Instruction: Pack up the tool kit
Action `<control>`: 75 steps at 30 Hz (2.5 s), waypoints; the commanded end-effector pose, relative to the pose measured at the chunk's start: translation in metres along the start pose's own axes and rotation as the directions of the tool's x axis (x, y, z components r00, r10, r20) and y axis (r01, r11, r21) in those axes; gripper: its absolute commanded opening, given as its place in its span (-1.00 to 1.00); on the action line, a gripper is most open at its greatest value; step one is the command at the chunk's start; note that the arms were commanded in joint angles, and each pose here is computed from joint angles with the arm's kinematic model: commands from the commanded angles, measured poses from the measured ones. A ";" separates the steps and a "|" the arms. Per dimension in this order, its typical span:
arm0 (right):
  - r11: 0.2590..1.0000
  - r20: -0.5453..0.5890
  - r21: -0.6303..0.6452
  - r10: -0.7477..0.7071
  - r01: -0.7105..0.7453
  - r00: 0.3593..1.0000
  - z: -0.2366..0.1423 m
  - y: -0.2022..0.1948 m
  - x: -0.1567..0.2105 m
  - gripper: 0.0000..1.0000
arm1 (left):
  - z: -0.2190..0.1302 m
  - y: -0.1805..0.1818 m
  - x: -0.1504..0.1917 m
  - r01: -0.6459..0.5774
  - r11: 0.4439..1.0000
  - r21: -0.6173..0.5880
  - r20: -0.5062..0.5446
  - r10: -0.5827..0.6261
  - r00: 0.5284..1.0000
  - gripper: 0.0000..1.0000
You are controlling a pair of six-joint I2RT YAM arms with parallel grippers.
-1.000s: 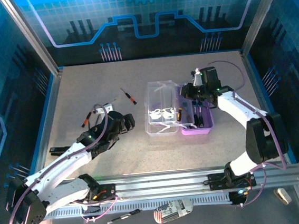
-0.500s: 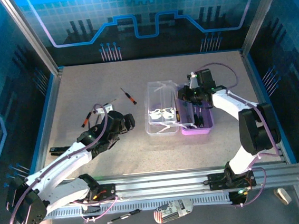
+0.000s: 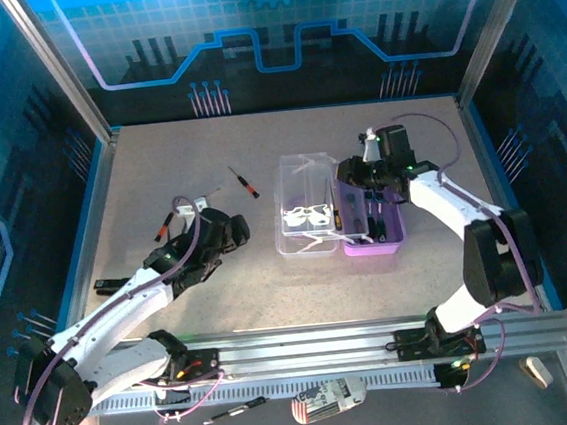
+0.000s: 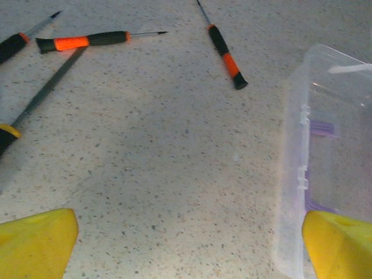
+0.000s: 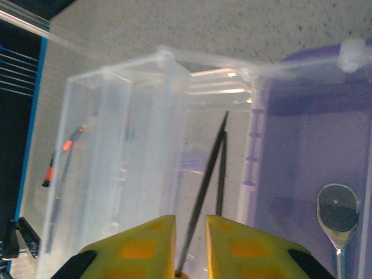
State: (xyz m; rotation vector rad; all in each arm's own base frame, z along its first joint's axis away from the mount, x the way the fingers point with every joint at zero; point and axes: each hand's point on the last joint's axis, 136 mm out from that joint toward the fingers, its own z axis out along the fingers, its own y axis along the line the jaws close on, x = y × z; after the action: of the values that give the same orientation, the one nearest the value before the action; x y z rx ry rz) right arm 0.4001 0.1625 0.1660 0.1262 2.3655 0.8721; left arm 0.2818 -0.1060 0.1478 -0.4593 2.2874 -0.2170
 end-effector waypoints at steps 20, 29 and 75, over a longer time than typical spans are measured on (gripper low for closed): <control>0.997 0.149 0.014 -0.084 0.082 0.985 -0.037 0.002 0.052 -0.13 | 0.103 0.108 -0.012 0.193 0.957 -0.216 -0.146 -0.227 0.963 0.97; 0.997 0.133 0.002 -0.074 0.074 0.988 -0.028 -0.001 0.056 -0.10 | 0.112 0.095 -0.025 0.178 0.972 -0.150 -0.156 -0.202 0.967 0.88; 0.996 0.147 0.015 -0.089 0.088 0.985 -0.036 0.000 0.054 -0.06 | 0.125 0.092 0.039 0.092 0.950 -0.297 -0.373 -0.204 0.905 0.57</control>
State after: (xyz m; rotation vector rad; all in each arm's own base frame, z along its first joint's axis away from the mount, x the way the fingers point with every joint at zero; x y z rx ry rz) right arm 0.3376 0.1563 0.1525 0.0981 2.2400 0.7879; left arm 0.3512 -0.0344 0.0183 -0.7626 2.6438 -0.0739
